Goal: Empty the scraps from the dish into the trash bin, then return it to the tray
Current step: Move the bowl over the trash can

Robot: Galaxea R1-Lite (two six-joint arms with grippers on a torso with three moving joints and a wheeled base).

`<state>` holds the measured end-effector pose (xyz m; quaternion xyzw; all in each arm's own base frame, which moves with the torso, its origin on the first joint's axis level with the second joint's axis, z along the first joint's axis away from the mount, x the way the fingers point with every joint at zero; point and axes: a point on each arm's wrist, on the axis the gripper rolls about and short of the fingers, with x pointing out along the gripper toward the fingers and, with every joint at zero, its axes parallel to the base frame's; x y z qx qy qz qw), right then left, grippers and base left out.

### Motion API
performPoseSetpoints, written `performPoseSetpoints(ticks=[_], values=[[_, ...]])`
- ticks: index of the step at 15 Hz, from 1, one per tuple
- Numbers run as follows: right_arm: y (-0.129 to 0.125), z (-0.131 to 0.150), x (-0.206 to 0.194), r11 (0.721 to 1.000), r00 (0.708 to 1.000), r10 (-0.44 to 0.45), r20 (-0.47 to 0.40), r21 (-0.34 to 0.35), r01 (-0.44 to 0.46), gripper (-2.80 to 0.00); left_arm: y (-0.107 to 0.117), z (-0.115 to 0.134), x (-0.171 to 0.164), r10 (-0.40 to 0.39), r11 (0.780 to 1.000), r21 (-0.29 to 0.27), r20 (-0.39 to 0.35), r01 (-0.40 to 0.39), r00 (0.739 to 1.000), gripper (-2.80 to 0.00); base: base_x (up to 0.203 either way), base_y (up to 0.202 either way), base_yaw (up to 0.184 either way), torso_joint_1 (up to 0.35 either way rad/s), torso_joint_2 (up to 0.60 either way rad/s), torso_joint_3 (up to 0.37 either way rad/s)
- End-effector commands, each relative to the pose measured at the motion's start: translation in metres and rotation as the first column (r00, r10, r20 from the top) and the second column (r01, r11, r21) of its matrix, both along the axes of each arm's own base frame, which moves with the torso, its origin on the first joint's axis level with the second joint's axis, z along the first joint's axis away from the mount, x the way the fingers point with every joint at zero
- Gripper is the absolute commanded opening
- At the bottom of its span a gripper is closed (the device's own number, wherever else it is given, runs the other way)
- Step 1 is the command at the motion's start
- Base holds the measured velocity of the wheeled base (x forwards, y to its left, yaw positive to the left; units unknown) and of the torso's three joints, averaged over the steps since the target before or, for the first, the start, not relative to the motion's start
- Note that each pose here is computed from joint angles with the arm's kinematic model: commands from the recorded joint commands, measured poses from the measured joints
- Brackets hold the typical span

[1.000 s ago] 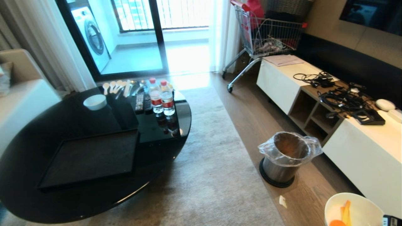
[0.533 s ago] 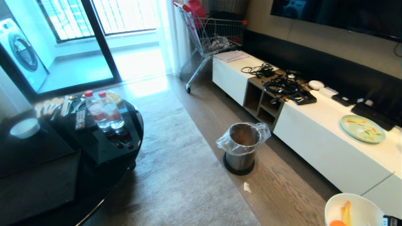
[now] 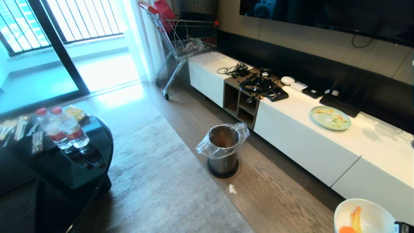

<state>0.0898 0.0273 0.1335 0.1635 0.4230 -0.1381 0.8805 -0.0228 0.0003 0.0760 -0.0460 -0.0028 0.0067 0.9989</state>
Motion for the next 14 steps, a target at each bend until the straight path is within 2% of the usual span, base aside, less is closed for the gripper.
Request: performPoseSetpoints(ticks=[1, 14], values=[[0.0005, -0.0007, 0.001, 1.0, 1.0, -0.002, -0.005, -0.001, 0.002, -2.8, 0.0, 0.0001, 0.0, 0.0, 1.0, -0.001, 0.001, 0.0, 1.0, -2.8, 0.0, 0.0, 0.0, 0.0, 0.0, 0.0], [-0.0004, -0.002, -0.0004, 1.0, 1.0, -0.007, -0.014, -0.007, 0.007, -2.8, 0.0, 0.0001, 0.0, 0.0, 1.0, -0.001, 0.001, 0.0, 1.0, -2.8, 0.0, 0.0, 0.0, 0.0, 0.0, 0.0]])
